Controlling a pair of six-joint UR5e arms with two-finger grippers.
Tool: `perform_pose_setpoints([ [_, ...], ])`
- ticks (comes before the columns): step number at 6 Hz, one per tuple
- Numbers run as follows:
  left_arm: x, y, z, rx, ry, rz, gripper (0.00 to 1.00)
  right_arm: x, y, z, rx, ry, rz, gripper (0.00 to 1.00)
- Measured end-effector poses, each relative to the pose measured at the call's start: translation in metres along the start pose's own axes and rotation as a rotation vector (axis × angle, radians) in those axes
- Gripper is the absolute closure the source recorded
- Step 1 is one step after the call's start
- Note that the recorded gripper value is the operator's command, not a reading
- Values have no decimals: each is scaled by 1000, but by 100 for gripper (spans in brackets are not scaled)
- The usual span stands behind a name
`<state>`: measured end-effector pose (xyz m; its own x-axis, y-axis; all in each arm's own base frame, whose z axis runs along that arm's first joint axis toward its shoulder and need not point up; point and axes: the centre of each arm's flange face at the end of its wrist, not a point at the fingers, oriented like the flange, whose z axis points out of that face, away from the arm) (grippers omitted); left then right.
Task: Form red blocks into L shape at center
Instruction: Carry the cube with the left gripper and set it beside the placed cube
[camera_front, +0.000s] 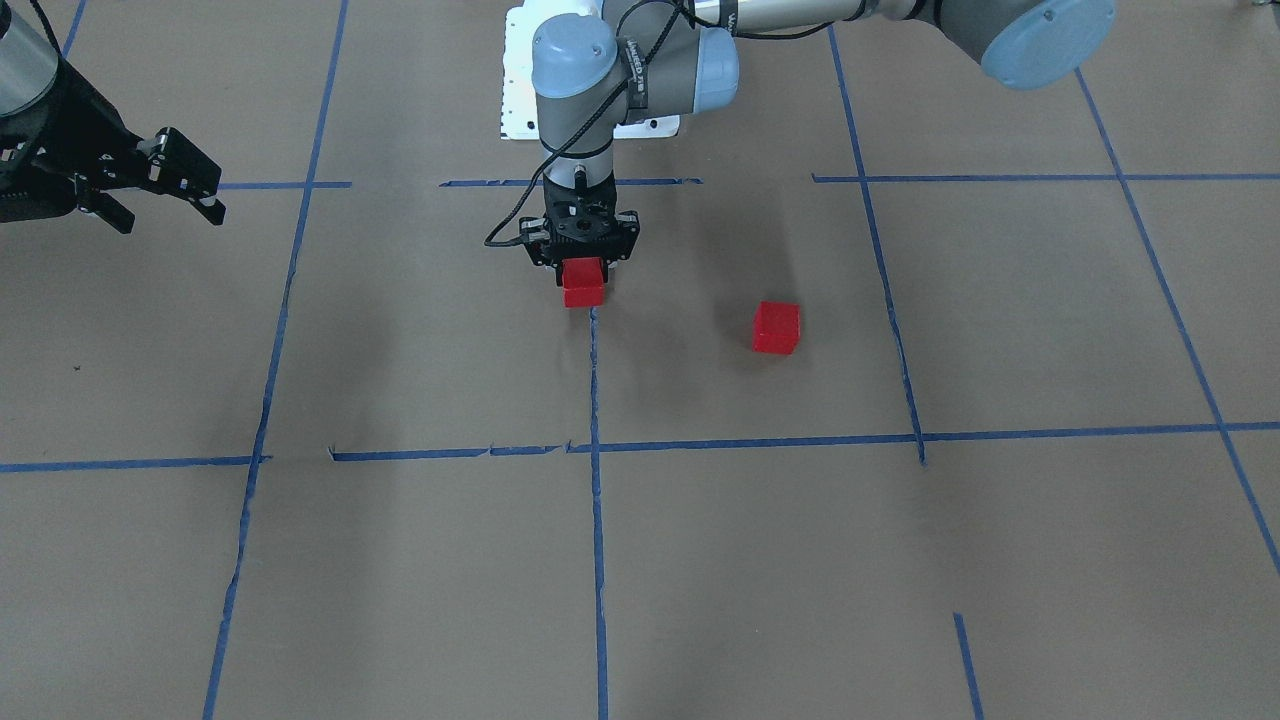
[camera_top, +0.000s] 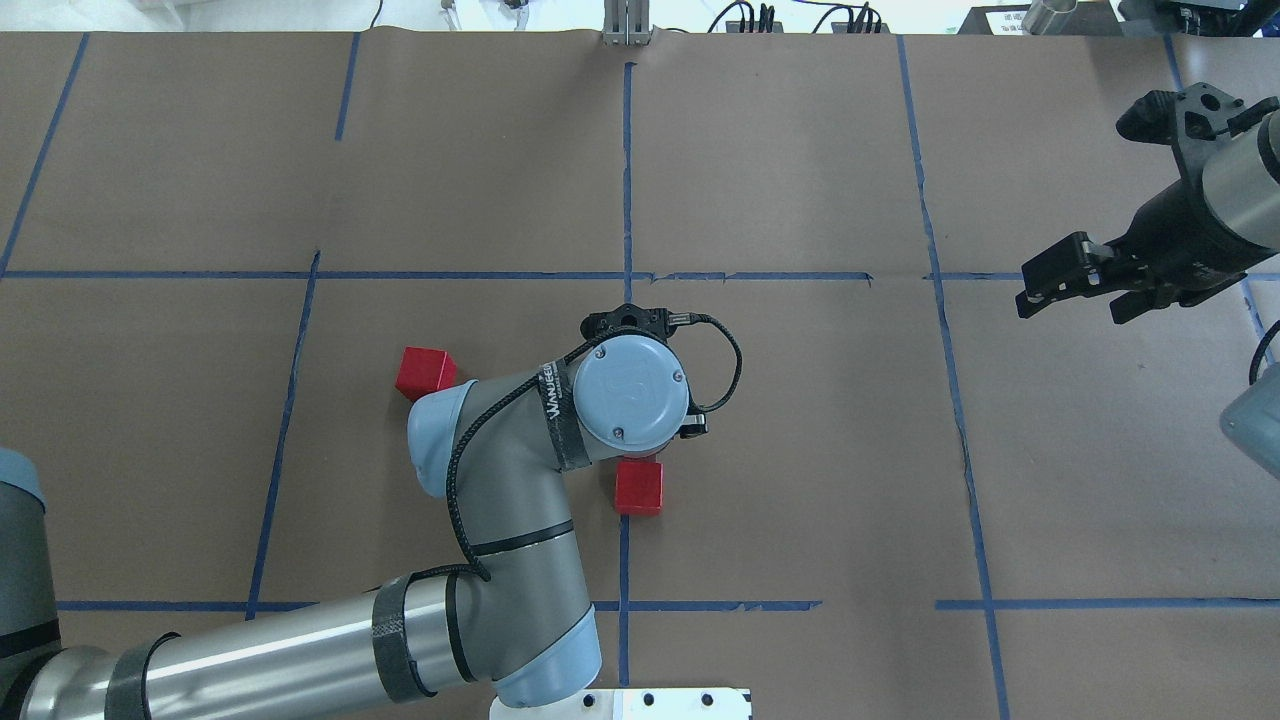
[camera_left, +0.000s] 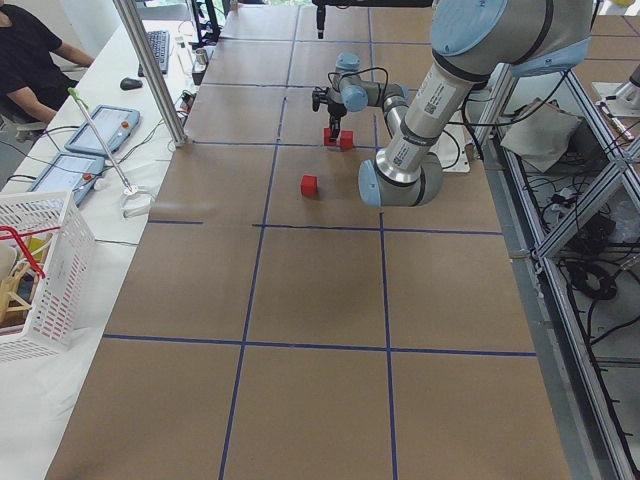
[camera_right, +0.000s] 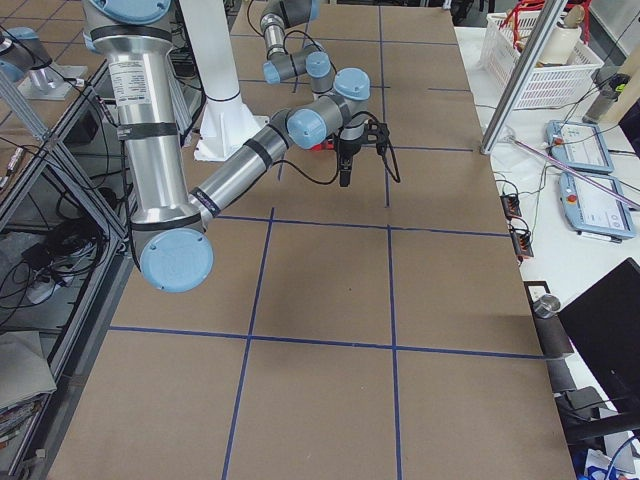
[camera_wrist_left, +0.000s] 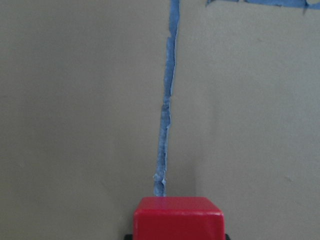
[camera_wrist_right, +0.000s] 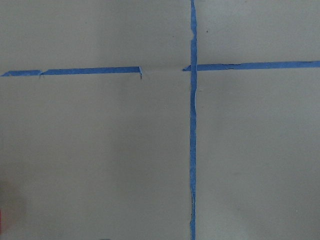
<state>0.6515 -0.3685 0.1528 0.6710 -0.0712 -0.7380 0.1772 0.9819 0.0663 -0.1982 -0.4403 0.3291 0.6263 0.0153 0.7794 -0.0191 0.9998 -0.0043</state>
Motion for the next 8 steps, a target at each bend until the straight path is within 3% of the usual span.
perform_pose_setpoints([
  [6, -1, 11, 1, -10, -1, 9, 78, -4, 5, -9, 11, -12, -7, 0],
  [7, -1, 13, 2, -12, -2, 12, 71, -3, 5, -9, 11, -12, -6, 0],
  [8, -4, 15, 2, -14, -1, 13, 33, -3, 5, -9, 11, -12, -6, 0],
])
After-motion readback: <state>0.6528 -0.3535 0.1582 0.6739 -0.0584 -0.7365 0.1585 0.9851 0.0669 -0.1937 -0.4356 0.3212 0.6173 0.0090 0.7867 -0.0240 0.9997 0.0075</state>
